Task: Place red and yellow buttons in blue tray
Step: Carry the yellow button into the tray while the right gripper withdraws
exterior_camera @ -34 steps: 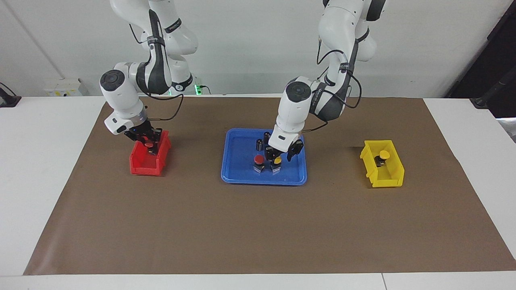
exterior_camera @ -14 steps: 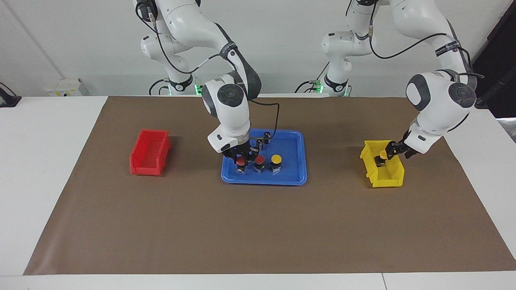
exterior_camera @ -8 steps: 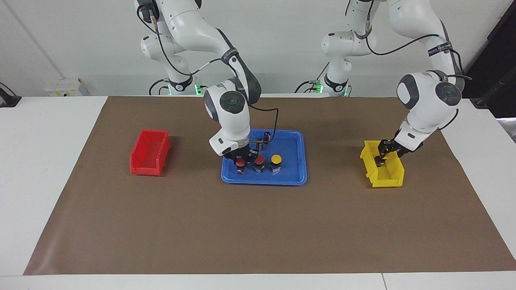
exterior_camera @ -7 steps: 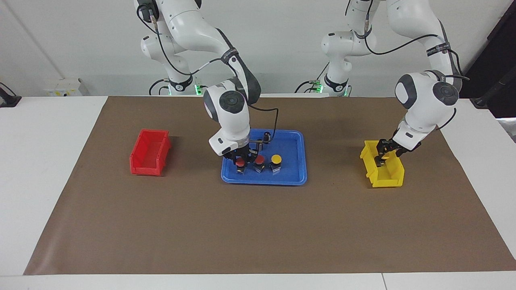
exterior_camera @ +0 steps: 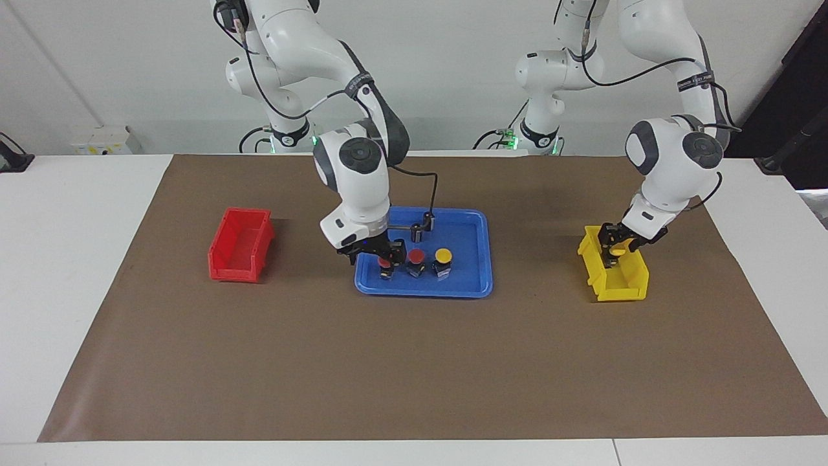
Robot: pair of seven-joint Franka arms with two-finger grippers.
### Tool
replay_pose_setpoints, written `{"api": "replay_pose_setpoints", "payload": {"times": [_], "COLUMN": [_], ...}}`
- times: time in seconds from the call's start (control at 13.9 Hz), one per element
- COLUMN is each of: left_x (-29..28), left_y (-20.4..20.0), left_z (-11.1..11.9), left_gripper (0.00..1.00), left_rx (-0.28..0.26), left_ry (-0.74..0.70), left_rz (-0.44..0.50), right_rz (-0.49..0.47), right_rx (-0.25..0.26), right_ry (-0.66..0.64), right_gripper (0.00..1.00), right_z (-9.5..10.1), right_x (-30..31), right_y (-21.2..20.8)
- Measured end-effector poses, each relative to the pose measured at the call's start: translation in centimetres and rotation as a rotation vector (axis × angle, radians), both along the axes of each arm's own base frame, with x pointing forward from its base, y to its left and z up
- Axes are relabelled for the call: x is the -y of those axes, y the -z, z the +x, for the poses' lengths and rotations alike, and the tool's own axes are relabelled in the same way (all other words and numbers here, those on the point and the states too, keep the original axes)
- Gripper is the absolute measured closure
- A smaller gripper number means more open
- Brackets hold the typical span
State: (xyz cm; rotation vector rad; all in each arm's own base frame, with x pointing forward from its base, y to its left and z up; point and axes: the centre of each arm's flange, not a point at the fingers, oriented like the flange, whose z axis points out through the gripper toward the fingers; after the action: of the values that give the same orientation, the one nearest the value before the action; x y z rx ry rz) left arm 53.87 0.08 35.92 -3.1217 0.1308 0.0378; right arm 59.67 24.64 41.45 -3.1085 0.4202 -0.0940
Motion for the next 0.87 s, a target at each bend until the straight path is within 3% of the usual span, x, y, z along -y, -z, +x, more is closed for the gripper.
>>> {"api": "replay_pose_setpoints", "payload": {"times": [0.14, 0.29, 0.43, 0.58, 0.65, 0.87], "left_x": [0.0, 0.3, 1.7, 7.2, 11.6, 26.5], "left_y": [-0.1, -2.0, -9.0, -17.0, -18.7, -14.8], "left_z": [0.1, 0.9, 2.6, 3.3, 3.1, -0.1], "left_gripper": [0.59, 0.59, 0.59, 0.59, 0.59, 0.59], "left_rx": [0.008, -0.004, -0.06, -0.035, 0.001, 0.027], "left_ry": [-0.056, -0.08, -0.072, -0.113, -0.151, -0.155], "left_rz": [0.001, 0.002, 0.005, -0.02, -0.035, -0.101], "right_rz": [0.001, -0.01, -0.02, -0.026, -0.027, -0.022], "right_rx": [0.009, -0.012, -0.044, -0.075, -0.09, -0.141], "right_ry": [0.043, 0.028, 0.018, -0.006, -0.022, -0.063], "right_gripper": [0.0, 0.0, 0.0, 0.0, 0.0, 0.0], "right_z": [0.5, 0.8, 0.7, 0.1, -0.3, -2.7], "right_x": [4.3, 9.3, 12.9, 16.5, 18.3, 24.3], "right_y": [-4.8, -9.4, -12.2, -14.3, -15.2, -17.9]}}
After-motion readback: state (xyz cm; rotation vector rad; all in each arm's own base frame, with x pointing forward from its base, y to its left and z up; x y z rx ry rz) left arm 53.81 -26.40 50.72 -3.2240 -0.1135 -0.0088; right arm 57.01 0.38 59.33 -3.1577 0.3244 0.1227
